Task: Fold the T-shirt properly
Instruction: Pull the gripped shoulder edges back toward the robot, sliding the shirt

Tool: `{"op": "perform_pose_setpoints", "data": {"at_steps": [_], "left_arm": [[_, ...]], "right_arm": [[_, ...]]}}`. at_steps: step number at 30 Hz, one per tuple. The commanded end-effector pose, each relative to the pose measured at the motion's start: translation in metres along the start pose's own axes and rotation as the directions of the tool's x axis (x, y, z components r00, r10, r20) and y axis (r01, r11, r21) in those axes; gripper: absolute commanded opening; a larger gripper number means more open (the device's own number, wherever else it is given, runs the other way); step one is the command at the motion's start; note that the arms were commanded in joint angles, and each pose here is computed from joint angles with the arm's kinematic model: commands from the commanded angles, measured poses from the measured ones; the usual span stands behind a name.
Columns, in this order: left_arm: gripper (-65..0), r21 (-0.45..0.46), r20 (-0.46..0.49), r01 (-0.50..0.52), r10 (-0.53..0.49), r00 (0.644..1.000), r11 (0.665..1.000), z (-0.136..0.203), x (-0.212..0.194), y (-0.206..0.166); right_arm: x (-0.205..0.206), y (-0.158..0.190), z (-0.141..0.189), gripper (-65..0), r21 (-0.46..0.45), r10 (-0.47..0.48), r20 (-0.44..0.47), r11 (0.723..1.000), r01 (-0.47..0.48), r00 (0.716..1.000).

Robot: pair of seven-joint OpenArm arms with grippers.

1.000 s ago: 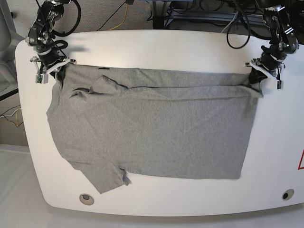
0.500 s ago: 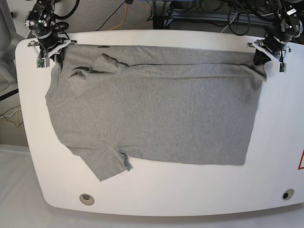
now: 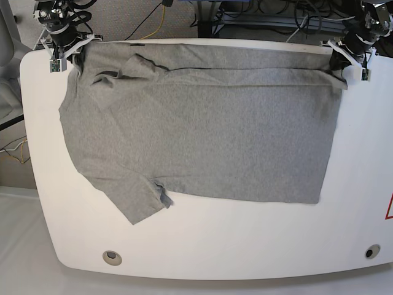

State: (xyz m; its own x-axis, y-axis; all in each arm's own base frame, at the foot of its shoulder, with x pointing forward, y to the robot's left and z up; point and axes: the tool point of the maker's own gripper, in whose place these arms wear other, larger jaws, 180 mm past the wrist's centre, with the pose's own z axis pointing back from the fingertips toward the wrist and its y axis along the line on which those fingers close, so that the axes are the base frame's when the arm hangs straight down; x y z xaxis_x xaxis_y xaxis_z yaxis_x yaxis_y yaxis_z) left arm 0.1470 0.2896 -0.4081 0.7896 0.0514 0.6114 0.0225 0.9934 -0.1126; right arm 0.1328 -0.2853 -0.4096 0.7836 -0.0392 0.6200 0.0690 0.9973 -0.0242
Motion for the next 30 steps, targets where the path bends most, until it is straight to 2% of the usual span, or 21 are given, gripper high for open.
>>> {"op": "perform_pose_setpoints", "data": {"at_steps": [1,8,18,20,24,28,30], "left_arm": [[-65.0,0.008,0.017,0.013,-0.013,1.0,1.0,0.005,0.005,0.005],[-65.0,0.012,-0.015,0.01,-0.01,1.0,1.0,0.006,-0.003,0.008],[-63.9,0.012,-0.073,0.022,-0.021,0.997,1.0,0.005,-0.007,0.009],[-59.0,0.016,-0.081,0.026,-0.025,0.996,1.0,0.006,-0.007,0.011],[-44.7,0.02,-0.073,0.028,-0.026,0.997,0.999,0.008,-0.008,0.012],[-29.5,0.027,-0.025,0.028,-0.027,0.999,0.999,0.009,0.002,0.013],[-25.2,0.029,-0.007,0.027,-0.027,1.0,0.999,0.01,0.006,0.013]], "right_arm": [[0.011,-0.006,0.006,-65.0,-0.018,0.009,0.044,1.0,-0.008,0.999],[-0.002,-0.003,0.007,-65.0,-0.016,0.005,0.006,1.0,-0.005,1.0],[0.002,-0.002,0.005,-65.0,-0.013,0.02,0.011,1.0,-0.02,1.0],[0.003,-0.002,0.005,-65.0,-0.012,0.019,0.013,1.0,-0.019,1.0],[-0.001,-0.003,0.006,-63.8,-0.016,0.018,-0.001,1.0,-0.018,1.0],[0.0,-0.002,0.006,-50.4,-0.012,0.023,-0.003,1.0,-0.023,1.0],[0.001,-0.003,0.007,-43.7,-0.016,0.026,0.002,1.0,-0.026,1.0]]}}
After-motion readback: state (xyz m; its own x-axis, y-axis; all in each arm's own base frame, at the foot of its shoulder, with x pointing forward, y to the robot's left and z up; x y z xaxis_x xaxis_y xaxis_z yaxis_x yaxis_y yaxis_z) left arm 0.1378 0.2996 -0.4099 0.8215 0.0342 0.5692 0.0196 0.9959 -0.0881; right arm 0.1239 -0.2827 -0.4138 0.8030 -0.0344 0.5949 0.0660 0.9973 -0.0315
